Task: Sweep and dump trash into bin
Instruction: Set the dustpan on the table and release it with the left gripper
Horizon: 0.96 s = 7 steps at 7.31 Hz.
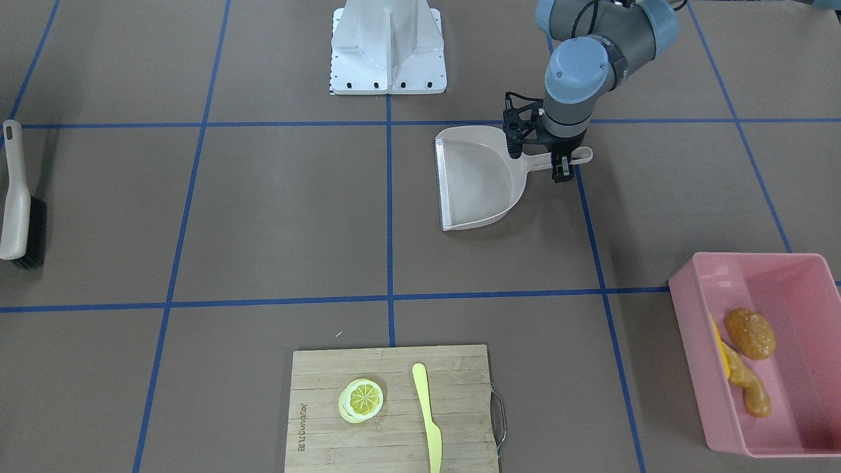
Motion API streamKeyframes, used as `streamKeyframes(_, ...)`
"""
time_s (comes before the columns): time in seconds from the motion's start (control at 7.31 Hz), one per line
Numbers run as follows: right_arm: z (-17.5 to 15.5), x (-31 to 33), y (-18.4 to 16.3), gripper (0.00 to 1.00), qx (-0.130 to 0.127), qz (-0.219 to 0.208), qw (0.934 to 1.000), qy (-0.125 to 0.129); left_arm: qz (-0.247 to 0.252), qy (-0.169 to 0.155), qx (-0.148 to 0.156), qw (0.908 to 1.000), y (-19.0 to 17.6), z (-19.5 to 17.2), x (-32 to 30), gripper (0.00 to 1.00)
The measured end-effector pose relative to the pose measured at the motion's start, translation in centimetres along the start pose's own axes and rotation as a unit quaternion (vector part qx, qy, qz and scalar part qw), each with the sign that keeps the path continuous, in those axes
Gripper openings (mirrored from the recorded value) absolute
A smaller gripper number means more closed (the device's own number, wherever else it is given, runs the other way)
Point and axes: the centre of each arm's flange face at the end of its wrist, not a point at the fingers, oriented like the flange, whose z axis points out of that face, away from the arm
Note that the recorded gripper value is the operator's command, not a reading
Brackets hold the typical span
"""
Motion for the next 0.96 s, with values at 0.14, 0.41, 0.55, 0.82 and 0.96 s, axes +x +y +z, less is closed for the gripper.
streamKeyframes(0.14, -0.2, -0.3, 0.0, 1.00, 0.002, 0.002, 1.0000, -0.004, 0.001, -0.001, 0.002, 1.0000, 0.0, -0.1, 0.1, 0.98)
streamKeyframes(0.41, -0.3, -0.3, -0.1, 1.00, 0.004, 0.001, 1.0000, -0.001, 0.006, -0.006, 0.010, 0.9999, 0.2, -1.1, 0.4, 0.98)
streamKeyframes(0.55, -0.4, -0.3, -0.1, 1.00, 0.005, 0.002, 1.0000, -0.001, 0.007, -0.010, 0.016, 0.9998, 0.5, -1.9, 0.7, 0.98)
streamKeyframes(0.82, -0.8, -0.6, -0.3, 1.00, 0.010, -0.001, 1.0000, -0.002, -0.004, -0.017, 0.021, 0.9996, 3.0, -4.0, 1.2, 0.98)
streamKeyframes(0.96, -1.0, -0.6, -0.3, 1.00, 0.012, -0.004, 0.9999, -0.002, -0.030, -0.020, 0.016, 0.9992, 5.2, -5.2, 0.0, 0.98)
